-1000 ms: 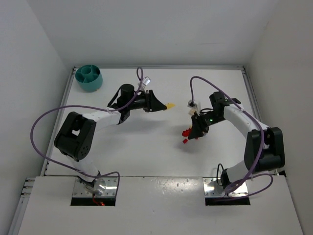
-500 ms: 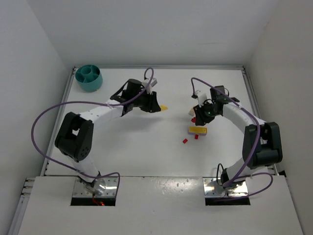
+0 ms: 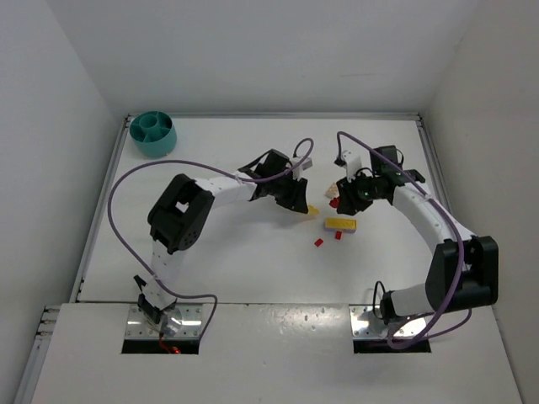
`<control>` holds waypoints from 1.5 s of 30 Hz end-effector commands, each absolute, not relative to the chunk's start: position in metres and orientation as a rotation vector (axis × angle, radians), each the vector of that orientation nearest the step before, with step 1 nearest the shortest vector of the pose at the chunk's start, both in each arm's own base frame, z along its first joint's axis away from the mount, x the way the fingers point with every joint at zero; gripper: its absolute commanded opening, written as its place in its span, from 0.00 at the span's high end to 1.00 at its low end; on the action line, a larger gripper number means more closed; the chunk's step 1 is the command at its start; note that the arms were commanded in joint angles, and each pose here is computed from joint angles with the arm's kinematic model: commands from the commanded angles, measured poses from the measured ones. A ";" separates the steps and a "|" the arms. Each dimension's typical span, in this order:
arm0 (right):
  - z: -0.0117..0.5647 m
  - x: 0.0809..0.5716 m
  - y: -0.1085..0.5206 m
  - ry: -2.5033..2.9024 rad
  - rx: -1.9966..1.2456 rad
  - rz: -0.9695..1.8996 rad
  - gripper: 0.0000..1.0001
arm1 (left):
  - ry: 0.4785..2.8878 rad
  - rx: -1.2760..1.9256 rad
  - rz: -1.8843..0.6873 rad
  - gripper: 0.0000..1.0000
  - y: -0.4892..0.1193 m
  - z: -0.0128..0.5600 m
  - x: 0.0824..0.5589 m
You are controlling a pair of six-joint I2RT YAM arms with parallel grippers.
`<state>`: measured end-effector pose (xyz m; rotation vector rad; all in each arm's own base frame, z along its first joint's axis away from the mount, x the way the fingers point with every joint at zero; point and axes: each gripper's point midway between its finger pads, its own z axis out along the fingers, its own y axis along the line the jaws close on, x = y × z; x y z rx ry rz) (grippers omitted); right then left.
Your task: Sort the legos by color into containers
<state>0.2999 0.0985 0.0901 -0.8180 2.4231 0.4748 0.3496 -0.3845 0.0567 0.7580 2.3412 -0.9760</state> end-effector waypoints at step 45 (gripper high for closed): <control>0.165 0.237 0.194 2.086 -0.975 1.437 1.00 | 1.846 0.920 -1.633 0.39 -0.380 0.211 0.238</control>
